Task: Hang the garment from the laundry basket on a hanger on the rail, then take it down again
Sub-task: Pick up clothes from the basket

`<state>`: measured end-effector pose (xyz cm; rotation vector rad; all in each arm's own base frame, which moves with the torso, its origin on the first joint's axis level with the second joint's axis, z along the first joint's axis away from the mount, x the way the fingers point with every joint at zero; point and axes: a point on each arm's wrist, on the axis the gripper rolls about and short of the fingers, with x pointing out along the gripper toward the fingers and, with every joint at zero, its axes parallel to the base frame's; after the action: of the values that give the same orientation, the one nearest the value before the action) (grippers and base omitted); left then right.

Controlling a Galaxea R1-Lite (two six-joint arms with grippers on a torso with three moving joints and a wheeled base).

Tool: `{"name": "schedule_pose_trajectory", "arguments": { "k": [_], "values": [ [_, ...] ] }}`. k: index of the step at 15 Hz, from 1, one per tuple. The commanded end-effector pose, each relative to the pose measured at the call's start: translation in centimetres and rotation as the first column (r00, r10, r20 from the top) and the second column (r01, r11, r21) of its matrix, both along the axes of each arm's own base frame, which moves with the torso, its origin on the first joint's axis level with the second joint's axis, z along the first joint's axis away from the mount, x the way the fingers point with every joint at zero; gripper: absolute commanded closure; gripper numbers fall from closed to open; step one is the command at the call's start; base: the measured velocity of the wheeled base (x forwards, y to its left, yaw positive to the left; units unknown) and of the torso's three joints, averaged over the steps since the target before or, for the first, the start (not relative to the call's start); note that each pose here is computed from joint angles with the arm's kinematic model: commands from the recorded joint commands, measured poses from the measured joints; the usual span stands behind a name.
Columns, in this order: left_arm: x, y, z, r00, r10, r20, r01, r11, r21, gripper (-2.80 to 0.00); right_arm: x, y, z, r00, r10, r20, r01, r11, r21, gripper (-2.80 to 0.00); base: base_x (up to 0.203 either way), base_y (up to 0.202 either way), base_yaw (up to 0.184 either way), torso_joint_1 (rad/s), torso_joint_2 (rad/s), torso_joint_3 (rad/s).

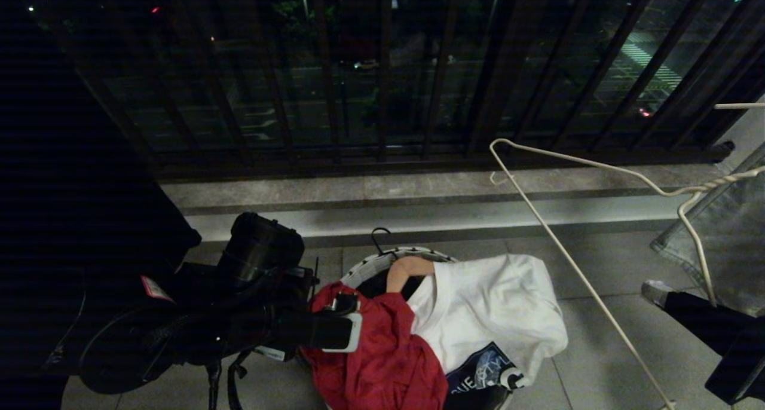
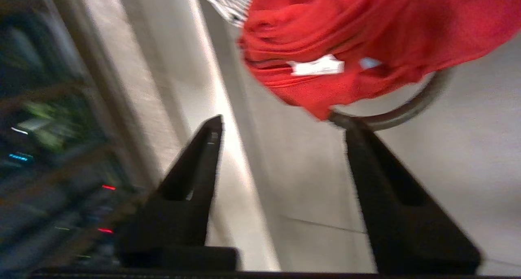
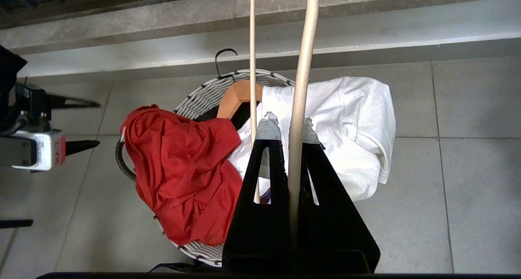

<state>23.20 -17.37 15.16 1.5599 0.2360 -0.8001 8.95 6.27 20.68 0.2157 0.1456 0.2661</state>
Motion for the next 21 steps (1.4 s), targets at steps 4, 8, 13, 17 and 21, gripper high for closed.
{"name": "schedule_pose_trajectory", "arguments": {
  "k": [4, 8, 13, 17, 21],
  "values": [
    [1.8, -1.6, -1.8, 0.992, -0.119, 0.04, 0.121, 0.991, -0.058, -2.8, 0.0, 0.0, 0.1, 1.0, -0.003, 0.005, 0.003, 1.0, 0.004, 0.0, 0.0, 0.0, 0.0, 0.0, 0.0, 0.0],
    [3.9, -2.7, -4.2, 0.979, -0.181, 0.088, 0.188, 0.979, -0.078, -2.8, -0.2, -0.2, 0.3, 1.0, -0.005, 0.015, 0.005, 1.0, 0.013, 0.0, 0.0, 0.0, 0.0, 0.0, 0.0, 0.0],
    [3.5, -1.7, -3.5, 0.97, -0.199, 0.139, 0.211, 0.975, -0.075, -2.8, -0.2, -0.2, 0.3, 1.0, -0.005, 0.016, 0.005, 1.0, 0.013, 0.0, 0.0, 0.0, 0.0, 0.0, 0.0, 0.0],
    [2.2, -0.8, -1.8, 0.965, -0.196, 0.174, 0.215, 0.971, -0.1, -2.8, -0.2, -0.2, 0.3, 1.0, -0.005, 0.014, 0.005, 1.0, 0.012, 0.0, 0.0, 0.0, 0.0, 0.0, 0.0, 0.0],
    [1.1, -0.1, -2.9, 0.971, -0.201, 0.128, 0.212, 0.974, -0.078, -2.8, -0.2, -0.2, 0.3, 1.0, -0.005, 0.016, 0.005, 1.0, 0.013, 0.0, 0.0, 0.0, 0.0, 0.0, 0.0, 0.0]
  ]
}}
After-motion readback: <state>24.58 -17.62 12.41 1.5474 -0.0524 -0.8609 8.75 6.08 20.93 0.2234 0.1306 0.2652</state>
